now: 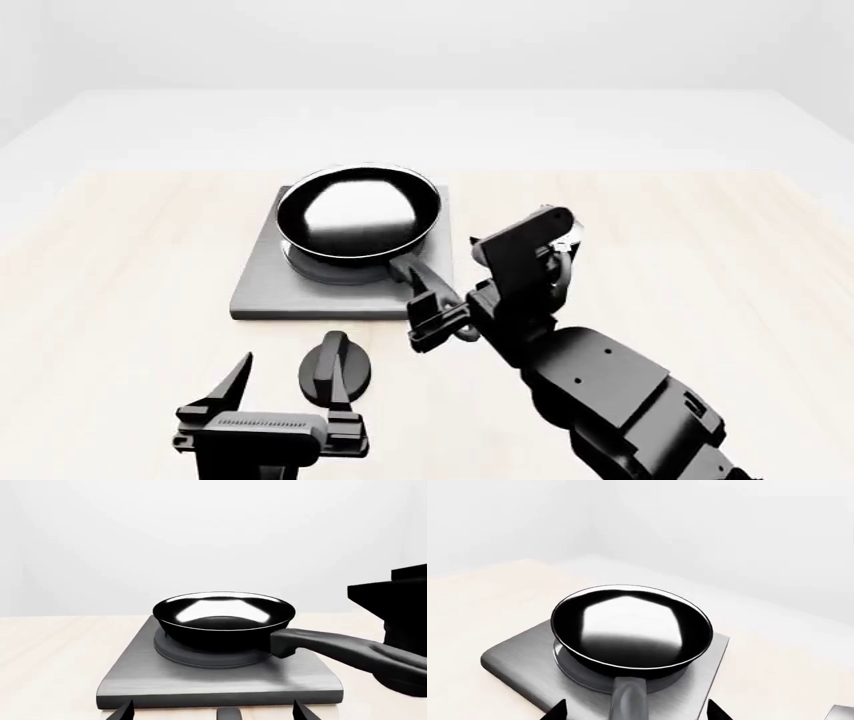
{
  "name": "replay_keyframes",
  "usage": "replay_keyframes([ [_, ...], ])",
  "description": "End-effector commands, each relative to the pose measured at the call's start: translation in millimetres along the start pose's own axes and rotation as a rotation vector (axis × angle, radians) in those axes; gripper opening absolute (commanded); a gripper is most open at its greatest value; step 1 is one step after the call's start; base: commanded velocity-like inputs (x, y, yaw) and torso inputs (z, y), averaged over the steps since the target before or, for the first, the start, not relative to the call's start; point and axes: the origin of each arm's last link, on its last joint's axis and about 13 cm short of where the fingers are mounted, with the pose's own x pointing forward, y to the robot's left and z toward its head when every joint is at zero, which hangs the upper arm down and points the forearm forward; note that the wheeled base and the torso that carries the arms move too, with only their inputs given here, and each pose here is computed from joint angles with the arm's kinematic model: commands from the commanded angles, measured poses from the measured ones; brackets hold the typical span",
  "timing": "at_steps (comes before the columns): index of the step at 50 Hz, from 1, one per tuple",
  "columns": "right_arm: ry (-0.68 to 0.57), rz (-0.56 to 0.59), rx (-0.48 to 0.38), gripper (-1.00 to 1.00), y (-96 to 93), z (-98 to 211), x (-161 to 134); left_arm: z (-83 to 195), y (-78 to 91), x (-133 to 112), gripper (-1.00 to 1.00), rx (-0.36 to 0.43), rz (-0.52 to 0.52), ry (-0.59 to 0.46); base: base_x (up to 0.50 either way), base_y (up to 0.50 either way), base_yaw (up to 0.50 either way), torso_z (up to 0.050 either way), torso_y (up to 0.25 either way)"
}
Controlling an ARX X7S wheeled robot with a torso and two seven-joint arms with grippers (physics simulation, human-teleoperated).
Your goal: Put the frying pan on the stove.
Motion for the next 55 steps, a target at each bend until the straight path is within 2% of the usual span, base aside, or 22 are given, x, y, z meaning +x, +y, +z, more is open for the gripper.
replay_keyframes([
  [1, -0.069, 0.009, 0.022, 1.0, 1.2, 8, -14, 0, 0.4, 0, 1.0, 0.001, 0.003, 0.0, 0.0, 0.0, 0.0, 0.0, 0.0],
  [4, -0.106, -0.028, 0.049, 1.0, 1.5, 10, -18, 1, 0.6, 0, 1.0, 0.001, 0.004, -0.001, 0.0, 0.0, 0.0, 0.0, 0.0],
  [10, -0.229, -0.18, 0.034, 1.0, 1.0, 9, -25, 12, 2.1, 5, 1.0, 0.011, 0.01, -0.025, 0.0, 0.0, 0.0, 0.0, 0.0],
  [15, -0.277, -0.225, 0.052, 1.0, 2.4, 9, -30, 16, 2.6, 9, 1.0, 0.028, 0.004, -0.039, 0.0, 0.0, 0.0, 0.0, 0.0],
  [17, -0.329, -0.282, 0.022, 1.0, 3.6, 7, -38, 16, 2.7, 13, 1.0, 0.032, 0.0, -0.032, 0.0, 0.0, 0.0, 0.0, 0.0],
  [26, -0.408, -0.392, 0.028, 1.0, 4.8, 6, -60, 24, 4.9, 13, 1.0, 0.042, -0.002, -0.053, 0.0, 0.0, 0.0, 0.0, 0.0],
  [30, -0.434, -0.422, 0.023, 1.0, 7.8, 6, -70, 29, 4.2, 13, 1.0, 0.038, -0.004, -0.064, 0.0, 0.0, 0.0, 0.0, 0.0],
  [31, -0.447, -0.435, 0.029, 1.0, 8.7, 5, -74, 30, 4.4, 14, 1.0, 0.077, 0.0, -0.078, 0.0, 0.0, 0.0, 0.0, 0.0],
  [34, -0.463, -0.44, 0.087, 1.0, 9.1, 8, -80, 35, 4.1, 13, 1.0, 0.038, -0.024, -0.092, 0.0, 0.0, 0.0, 0.0, 0.0],
  [42, -0.512, -0.471, 0.08, 1.0, 13.7, 15, -103, 46, 0.6, 11, 1.0, 0.039, -0.053, -0.128, 0.0, 0.0, 0.0, 0.0, 0.0],
  [55, -0.557, -0.472, 0.084, 1.0, 19.0, 21, -125, 57, 0.3, 6, 1.0, 0.017, -0.062, -0.163, 0.0, 0.0, 0.0, 0.0, 0.0],
])
